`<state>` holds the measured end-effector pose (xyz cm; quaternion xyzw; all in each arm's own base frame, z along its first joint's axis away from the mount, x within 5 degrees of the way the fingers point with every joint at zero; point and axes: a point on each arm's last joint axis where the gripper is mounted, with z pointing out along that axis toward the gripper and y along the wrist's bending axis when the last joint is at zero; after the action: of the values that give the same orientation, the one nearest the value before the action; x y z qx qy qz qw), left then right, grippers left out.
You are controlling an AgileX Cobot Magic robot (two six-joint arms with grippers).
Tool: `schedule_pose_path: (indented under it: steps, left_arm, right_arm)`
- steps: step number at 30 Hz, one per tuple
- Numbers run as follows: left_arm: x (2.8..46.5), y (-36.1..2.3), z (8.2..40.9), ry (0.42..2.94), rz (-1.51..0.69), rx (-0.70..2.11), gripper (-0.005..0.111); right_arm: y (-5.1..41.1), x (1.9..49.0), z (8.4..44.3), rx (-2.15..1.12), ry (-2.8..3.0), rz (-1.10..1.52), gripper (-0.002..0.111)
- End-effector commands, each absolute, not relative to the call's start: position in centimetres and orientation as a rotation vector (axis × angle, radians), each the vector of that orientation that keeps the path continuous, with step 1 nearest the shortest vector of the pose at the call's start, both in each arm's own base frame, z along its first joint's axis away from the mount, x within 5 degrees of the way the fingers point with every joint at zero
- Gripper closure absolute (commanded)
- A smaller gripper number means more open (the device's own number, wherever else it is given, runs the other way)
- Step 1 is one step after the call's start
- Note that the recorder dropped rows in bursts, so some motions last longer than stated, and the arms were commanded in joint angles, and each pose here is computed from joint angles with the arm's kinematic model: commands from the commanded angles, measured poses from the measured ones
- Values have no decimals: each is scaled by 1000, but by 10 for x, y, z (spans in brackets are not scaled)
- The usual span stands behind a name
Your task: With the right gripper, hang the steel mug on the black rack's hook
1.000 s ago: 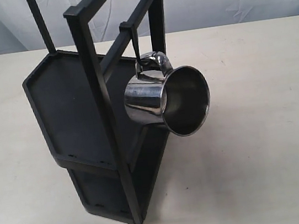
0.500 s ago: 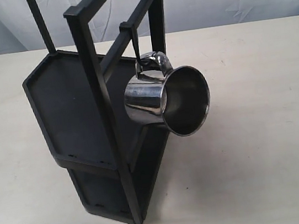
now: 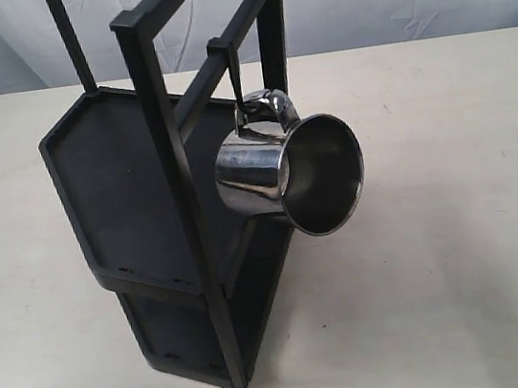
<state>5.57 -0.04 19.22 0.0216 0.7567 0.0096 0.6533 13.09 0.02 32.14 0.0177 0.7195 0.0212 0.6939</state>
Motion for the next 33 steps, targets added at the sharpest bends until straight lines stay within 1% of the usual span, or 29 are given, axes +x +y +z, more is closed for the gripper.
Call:
schedule_pose_path:
  steps: [1, 4, 8, 10, 12, 14, 16, 20, 26, 33]
  left_arm:
    - [56, 0, 192, 1715, 26, 49, 105]
    - [56, 0, 192, 1715, 26, 49, 105]
    - [56, 0, 192, 1715, 26, 49, 105]
    - [56, 0, 192, 1715, 26, 49, 105]
    - [56, 0, 192, 1715, 26, 49, 105]
    - [56, 0, 192, 1715, 26, 49, 105]
    - [56, 0, 192, 1715, 26, 49, 105]
    - [56, 0, 192, 1715, 26, 49, 105]
    - [56, 0, 192, 1715, 26, 49, 105]
    - [56, 0, 192, 1715, 26, 49, 105]
  right_arm:
    - [-4, 111, 282, 45, 1601, 17, 109]
    - [-7, 106, 264, 56, 1653, -26, 109]
    - [-7, 99, 250, 71, 1668, -32, 109]
    - [-11, 93, 240, 192, 1687, -12, 109]
    - [-14, 88, 231, 199, 1745, -64, 109]
    - [-13, 82, 222, 138, 1811, -115, 109]
    - [-12, 78, 220, 77, 1822, -153, 109]
    - [-11, 72, 215, 69, 1796, -161, 109]
    - [-9, 65, 188, 126, 1810, -96, 109]
    - [-8, 61, 186, 111, 1814, -97, 109]
